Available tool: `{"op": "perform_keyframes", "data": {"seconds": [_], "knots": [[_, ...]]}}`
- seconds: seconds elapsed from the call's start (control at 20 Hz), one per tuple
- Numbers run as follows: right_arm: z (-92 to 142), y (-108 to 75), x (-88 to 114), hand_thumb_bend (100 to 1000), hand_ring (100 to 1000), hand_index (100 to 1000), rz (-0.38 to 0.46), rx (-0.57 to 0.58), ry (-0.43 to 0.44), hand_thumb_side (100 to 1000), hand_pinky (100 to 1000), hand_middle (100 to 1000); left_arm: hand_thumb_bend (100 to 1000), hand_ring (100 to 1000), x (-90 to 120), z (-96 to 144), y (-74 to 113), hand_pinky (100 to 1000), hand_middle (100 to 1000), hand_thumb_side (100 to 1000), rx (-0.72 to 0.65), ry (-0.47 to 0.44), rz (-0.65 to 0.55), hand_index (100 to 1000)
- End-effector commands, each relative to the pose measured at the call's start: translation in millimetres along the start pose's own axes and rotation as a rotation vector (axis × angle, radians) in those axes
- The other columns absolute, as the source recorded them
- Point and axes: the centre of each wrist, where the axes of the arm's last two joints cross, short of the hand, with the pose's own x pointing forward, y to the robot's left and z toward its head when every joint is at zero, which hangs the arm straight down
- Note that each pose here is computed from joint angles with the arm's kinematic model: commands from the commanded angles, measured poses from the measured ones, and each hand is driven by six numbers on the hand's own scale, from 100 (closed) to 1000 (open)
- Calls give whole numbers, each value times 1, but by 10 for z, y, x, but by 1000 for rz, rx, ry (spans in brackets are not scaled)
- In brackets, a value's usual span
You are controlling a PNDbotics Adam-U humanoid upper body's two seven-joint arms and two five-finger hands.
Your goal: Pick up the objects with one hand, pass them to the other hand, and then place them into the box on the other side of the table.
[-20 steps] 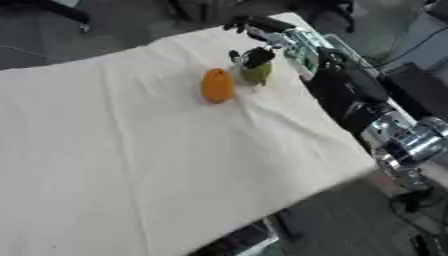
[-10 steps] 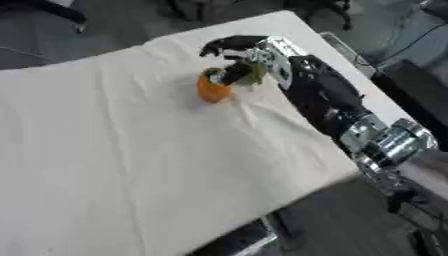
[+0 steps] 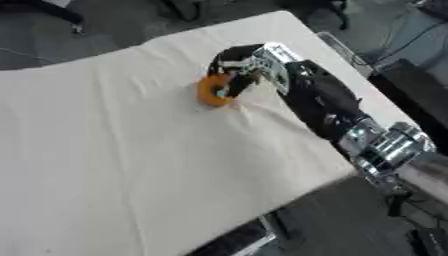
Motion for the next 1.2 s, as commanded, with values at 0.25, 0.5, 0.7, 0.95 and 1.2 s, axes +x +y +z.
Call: {"op": "perform_keyframes", "data": {"seconds": [0.25, 0.5, 0.7, 0.95, 1.2], "knots": [[131, -455, 275, 100, 399, 412, 45, -389, -169, 158, 525, 422, 100, 100, 58, -35, 58, 651, 854, 743, -8, -9, -25, 935], [256, -785, 888, 100, 401, 396, 76, -582, -440, 100, 505, 427, 100, 100, 76, -57, 89, 651, 851, 740, -59, 31, -65, 926], [377, -928, 1465, 100, 404, 396, 91, -648, -669, 100, 504, 430, 100, 100, 121, -114, 93, 659, 845, 719, -172, 26, -167, 921], [485, -974, 1963, 100, 408, 400, 80, -657, -871, 100, 511, 435, 100, 100, 195, -195, 12, 663, 847, 738, -342, 1, -219, 922], [614, -1049, 2229, 100, 409, 399, 87, -671, -999, 100, 516, 435, 100, 100, 256, -234, -123, 659, 868, 802, -516, 4, -189, 930]]}}
